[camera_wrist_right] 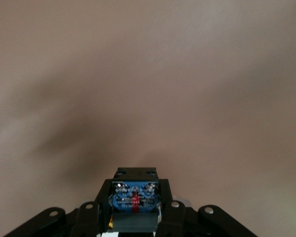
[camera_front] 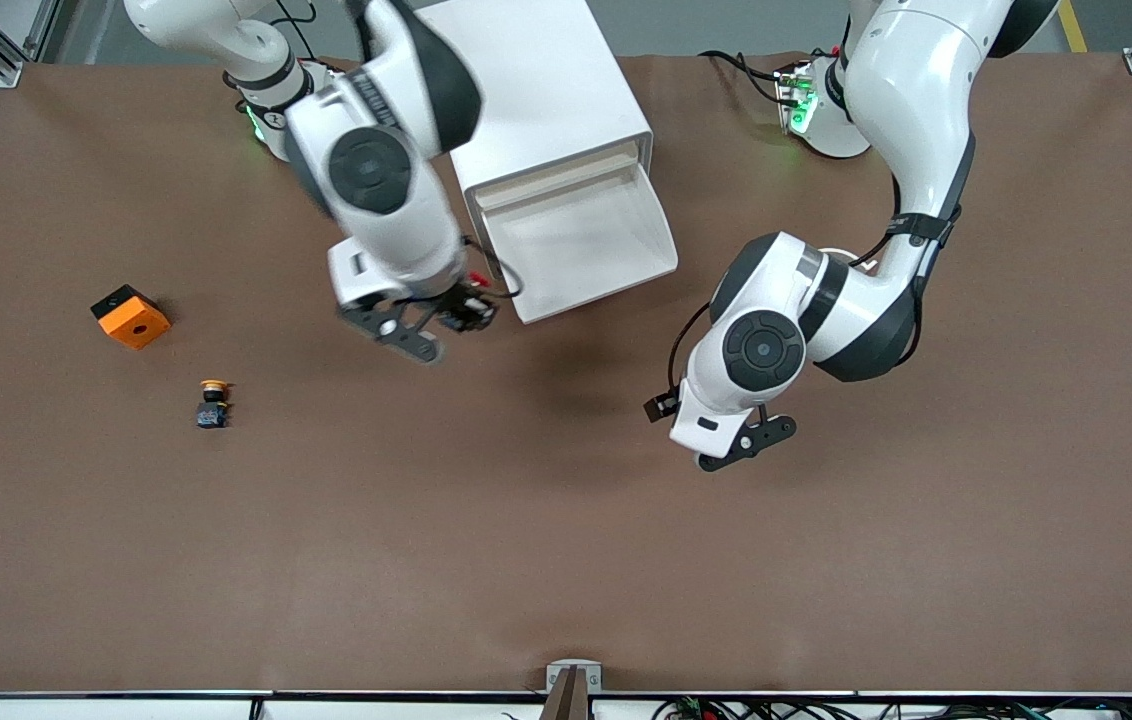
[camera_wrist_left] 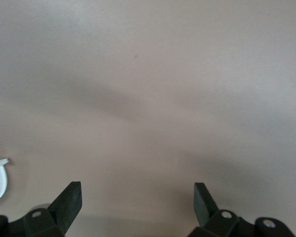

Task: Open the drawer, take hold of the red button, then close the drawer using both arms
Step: 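Carry the red button toward the yellow button with the right gripper, then lower the red button onto the table while the left gripper pushes the drawer shut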

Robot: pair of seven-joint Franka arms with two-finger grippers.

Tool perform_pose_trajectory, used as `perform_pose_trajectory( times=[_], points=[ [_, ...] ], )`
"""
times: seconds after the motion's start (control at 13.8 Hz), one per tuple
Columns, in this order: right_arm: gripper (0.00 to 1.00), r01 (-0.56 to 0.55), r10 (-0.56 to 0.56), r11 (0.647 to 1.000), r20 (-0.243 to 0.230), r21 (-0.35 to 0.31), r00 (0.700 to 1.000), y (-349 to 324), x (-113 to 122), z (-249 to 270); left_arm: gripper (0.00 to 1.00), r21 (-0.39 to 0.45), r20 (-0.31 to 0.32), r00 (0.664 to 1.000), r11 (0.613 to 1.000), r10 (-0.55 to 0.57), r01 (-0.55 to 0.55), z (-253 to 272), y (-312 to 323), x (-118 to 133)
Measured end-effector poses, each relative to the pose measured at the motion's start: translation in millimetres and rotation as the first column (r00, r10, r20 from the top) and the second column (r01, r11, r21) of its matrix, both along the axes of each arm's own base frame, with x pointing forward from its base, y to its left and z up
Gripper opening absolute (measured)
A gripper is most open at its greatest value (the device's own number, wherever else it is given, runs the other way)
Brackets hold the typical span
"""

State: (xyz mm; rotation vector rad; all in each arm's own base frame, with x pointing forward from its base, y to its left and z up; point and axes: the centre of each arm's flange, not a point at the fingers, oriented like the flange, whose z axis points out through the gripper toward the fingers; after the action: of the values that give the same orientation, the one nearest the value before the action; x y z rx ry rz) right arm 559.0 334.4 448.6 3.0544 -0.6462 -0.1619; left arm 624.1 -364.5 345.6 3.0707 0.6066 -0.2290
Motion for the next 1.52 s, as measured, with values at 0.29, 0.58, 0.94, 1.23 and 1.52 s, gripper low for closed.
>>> perform_pose_trajectory(
  times=[0.29, 0.58, 0.94, 1.23, 1.52],
  points=[
    [0.41, -0.141, 0.141, 0.99, -0.019, 0.027, 0.99, -117, 42, -37, 1.0, -0.03, 0.055, 0.998, 0.999, -0.038, 0.04, -4, -29, -20],
    [0.41, -0.235, 0.234, 0.971, 0.032, 0.04, 0.972, -181, 49, -89, 1.0, -0.019, 0.048, 0.998, 0.999, -0.038, 0.039, -12, -57, -53],
    [0.41, -0.314, 0.311, 0.95, 0.102, 0.009, 0.945, -233, 38, -146, 1.0, 0.009, 0.021, 0.998, 0.999, -0.054, 0.054, -25, -121, -118],
    [0.41, -0.351, 0.348, 0.936, 0.138, -0.004, 0.927, -269, 41, -153, 1.0, 0.039, -0.002, 0.997, 0.997, -0.073, 0.073, -41, -137, -145],
    [0.41, -0.39, 0.39, 0.92, 0.171, -0.033, 0.905, -293, 32, -188, 1.0, 0.062, 0.002, 0.998, 0.996, -0.06, 0.06, -46, -147, -160]
  ],
)
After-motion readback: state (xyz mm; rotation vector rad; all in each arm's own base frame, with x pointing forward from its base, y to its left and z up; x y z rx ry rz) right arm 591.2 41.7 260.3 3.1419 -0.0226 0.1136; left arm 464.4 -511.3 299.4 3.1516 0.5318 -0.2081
